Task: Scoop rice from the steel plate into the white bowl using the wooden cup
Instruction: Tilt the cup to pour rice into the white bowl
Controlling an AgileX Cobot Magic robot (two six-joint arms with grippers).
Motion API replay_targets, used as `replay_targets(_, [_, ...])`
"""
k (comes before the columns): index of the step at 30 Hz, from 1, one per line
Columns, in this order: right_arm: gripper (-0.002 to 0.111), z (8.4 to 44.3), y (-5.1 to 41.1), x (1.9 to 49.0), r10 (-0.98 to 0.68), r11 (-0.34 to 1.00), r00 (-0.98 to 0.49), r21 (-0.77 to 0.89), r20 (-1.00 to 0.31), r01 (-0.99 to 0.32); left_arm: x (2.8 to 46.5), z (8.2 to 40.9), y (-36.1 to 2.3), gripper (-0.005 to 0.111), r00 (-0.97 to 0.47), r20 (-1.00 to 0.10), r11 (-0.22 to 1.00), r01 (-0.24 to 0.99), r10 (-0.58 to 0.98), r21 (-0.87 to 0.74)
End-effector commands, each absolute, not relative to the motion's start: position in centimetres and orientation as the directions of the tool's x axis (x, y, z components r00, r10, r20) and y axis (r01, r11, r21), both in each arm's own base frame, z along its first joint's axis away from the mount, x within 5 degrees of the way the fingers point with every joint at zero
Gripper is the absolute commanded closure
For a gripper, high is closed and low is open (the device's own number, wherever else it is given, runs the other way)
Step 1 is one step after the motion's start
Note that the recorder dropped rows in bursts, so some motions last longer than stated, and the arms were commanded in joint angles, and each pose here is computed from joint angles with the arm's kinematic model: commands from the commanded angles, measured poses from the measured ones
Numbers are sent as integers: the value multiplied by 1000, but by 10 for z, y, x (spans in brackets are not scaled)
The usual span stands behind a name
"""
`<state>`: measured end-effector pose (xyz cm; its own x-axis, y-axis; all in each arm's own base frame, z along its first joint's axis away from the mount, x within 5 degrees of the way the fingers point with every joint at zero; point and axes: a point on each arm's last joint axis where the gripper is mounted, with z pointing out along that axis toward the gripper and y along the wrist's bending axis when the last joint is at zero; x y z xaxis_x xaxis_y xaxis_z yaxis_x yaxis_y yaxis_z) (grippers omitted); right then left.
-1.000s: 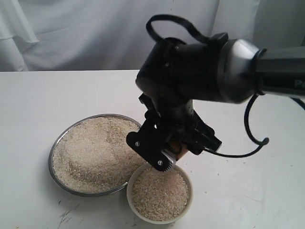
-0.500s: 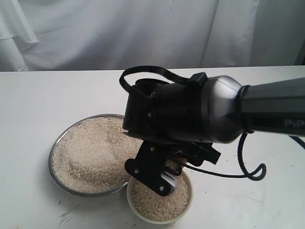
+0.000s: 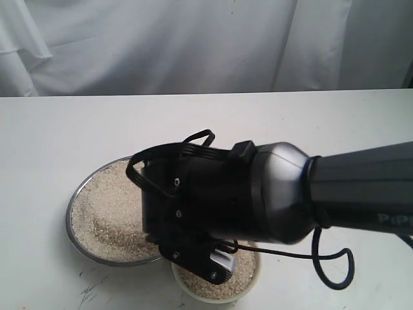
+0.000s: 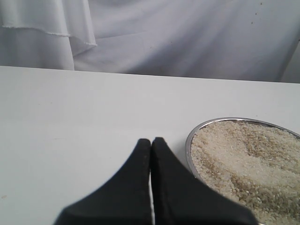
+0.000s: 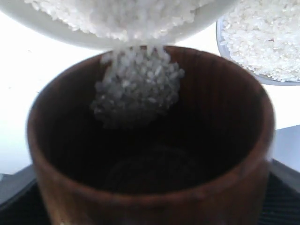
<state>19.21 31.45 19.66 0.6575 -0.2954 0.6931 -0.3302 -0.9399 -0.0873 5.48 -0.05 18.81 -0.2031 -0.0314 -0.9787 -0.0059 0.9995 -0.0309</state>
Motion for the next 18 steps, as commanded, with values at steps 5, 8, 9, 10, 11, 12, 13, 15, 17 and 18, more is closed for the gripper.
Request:
replay_targets(5, [108, 196, 323, 179, -217, -959, 597, -55, 773, -278, 55, 187, -1, 107, -196, -980, 999, -5, -35, -35])
replay_targets(8, [108, 195, 325, 174, -191, -966, 582, -46, 791, -254, 55, 187, -1, 107, -196, -980, 999, -5, -35, -35])
replay_targets(9, [108, 194, 324, 171, -178, -968, 577, -36, 797, -249, 55, 187, -1, 107, -196, -980, 999, -5, -35, -35])
replay_targets(10, [108, 194, 324, 170, -174, -969, 568, -36, 804, -245, 55, 187, -1, 107, -196, -980, 999, -5, -35, -35])
replay_targets(11, [108, 192, 323, 169, -160, -971, 566, -27, 808, -237, 55, 187, -1, 107, -196, -980, 999, -5, -35, -35])
replay_targets(12, [108, 192, 323, 168, -153, -972, 564, -22, 812, -233, 55, 187, -1, 107, -196, -980, 999, -5, -35, -35])
replay_targets(13, [108, 191, 323, 168, -147, -973, 562, -17, 814, -229, 55, 187, -1, 107, -196, -980, 999, -5, -35, -35])
replay_targets(15, [108, 190, 322, 167, -143, -973, 562, -13, 814, -228, 55, 187, -1, 107, -196, -980, 999, -5, -35, -35])
replay_targets(17, [108, 190, 322, 168, -149, -973, 559, -19, 815, -231, 55, 187, -1, 107, -196, -980, 999, -5, -35, -35])
replay_targets(18, [108, 191, 322, 168, -151, -973, 555, -23, 818, -230, 55, 187, -1, 107, -196, -980, 999, -5, -35, -35])
